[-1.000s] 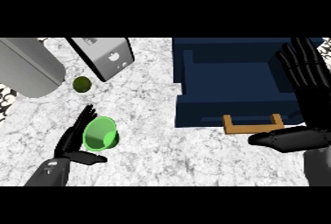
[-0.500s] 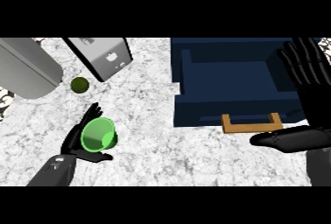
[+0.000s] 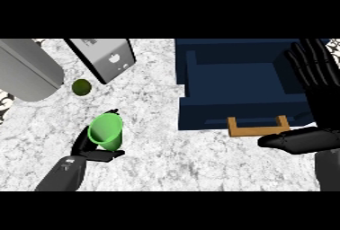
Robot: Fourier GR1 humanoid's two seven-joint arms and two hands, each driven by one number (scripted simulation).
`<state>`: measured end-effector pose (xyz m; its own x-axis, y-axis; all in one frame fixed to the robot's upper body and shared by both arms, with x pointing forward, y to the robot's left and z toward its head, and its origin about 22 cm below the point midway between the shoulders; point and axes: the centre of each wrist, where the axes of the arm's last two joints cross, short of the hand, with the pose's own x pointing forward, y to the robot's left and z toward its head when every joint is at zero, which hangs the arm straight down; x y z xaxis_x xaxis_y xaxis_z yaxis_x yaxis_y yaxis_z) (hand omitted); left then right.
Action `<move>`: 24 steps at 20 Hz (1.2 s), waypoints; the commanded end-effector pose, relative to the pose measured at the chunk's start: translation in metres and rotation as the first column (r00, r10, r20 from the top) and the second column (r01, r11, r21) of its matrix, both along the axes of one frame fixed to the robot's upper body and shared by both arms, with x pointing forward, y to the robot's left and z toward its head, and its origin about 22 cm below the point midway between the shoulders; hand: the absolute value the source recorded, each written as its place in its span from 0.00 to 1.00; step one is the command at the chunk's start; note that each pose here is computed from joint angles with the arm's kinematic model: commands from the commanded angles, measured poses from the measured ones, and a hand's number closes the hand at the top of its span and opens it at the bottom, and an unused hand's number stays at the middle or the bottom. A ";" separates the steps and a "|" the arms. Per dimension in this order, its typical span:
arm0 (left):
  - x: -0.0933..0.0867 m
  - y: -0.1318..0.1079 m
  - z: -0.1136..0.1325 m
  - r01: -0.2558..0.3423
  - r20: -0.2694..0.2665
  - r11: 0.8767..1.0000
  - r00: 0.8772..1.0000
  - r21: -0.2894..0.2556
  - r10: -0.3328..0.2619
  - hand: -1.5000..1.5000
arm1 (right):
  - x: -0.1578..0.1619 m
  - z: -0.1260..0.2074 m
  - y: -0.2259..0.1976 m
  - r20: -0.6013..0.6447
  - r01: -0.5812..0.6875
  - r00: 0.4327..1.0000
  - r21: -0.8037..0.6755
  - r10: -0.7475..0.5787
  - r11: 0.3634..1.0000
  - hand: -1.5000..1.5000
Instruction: Pick up the cup, place it into the drawer and close the drawer
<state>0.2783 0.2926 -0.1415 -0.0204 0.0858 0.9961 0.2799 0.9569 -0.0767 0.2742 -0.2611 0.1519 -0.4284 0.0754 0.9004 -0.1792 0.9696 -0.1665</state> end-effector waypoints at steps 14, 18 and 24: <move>-0.004 -0.003 -0.001 -0.558 0.384 0.830 0.766 -0.001 0.515 1.00 | 0.002 0.011 -0.006 0.003 0.039 0.999 -0.001 -0.039 0.999 0.00; 0.029 -0.015 0.023 -0.376 0.389 0.895 0.808 -0.238 0.443 1.00 | -0.004 0.002 -0.002 -0.009 0.019 1.000 -0.003 -0.019 1.000 0.00; 0.067 -0.037 0.062 -0.205 0.447 0.958 0.851 -0.198 0.275 1.00 | -0.016 -0.001 -0.020 -0.021 0.045 0.999 -0.007 -0.045 0.999 0.00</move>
